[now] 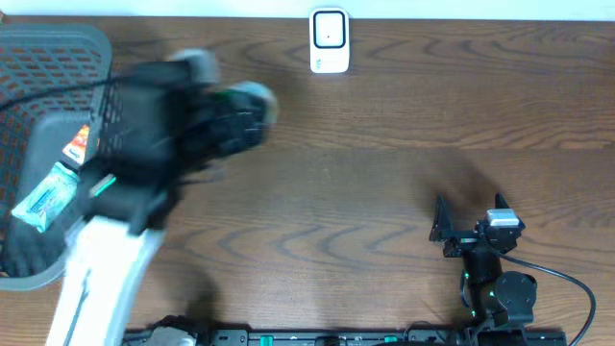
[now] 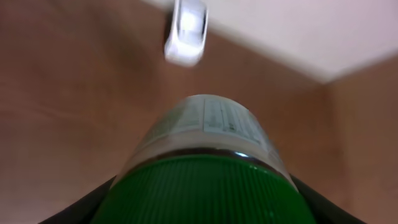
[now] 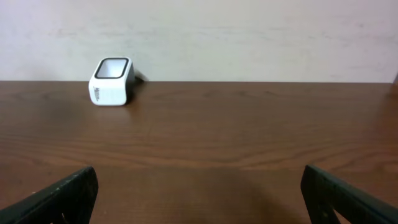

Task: Scan the item barcode
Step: 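Carry the jar to the table centre and release it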

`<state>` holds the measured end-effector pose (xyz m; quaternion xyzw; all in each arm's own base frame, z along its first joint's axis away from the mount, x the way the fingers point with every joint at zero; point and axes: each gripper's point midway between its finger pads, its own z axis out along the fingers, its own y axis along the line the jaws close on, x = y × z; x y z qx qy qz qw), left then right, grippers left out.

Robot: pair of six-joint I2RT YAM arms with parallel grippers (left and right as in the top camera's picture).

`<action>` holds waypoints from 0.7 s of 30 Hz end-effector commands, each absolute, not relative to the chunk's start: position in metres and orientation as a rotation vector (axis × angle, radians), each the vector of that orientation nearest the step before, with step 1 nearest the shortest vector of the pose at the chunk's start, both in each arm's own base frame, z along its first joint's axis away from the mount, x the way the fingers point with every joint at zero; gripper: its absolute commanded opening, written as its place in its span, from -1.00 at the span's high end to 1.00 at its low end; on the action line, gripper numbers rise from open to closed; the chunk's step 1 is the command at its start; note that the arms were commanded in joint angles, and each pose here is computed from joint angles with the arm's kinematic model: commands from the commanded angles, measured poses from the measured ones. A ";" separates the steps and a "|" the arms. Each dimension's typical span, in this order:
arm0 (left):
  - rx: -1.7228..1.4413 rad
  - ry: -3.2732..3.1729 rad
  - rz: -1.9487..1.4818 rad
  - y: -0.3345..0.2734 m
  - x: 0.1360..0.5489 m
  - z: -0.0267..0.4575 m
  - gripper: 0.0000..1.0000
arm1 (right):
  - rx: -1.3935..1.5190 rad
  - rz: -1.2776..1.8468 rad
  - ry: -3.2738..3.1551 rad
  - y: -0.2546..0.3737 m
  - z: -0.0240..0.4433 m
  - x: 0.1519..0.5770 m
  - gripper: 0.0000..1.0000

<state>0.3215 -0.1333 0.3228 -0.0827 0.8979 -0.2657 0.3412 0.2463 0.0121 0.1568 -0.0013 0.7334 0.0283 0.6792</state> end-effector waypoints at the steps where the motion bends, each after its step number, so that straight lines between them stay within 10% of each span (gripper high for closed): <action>1: -0.117 2.528 -0.411 -0.158 0.345 0.246 -0.41 | 0.006 0.070 1.647 0.012 0.156 0.246 -0.99; 21: -0.155 3.066 -0.214 -0.184 0.343 0.058 -0.42 | 0.006 0.070 1.647 0.012 0.156 0.246 -0.99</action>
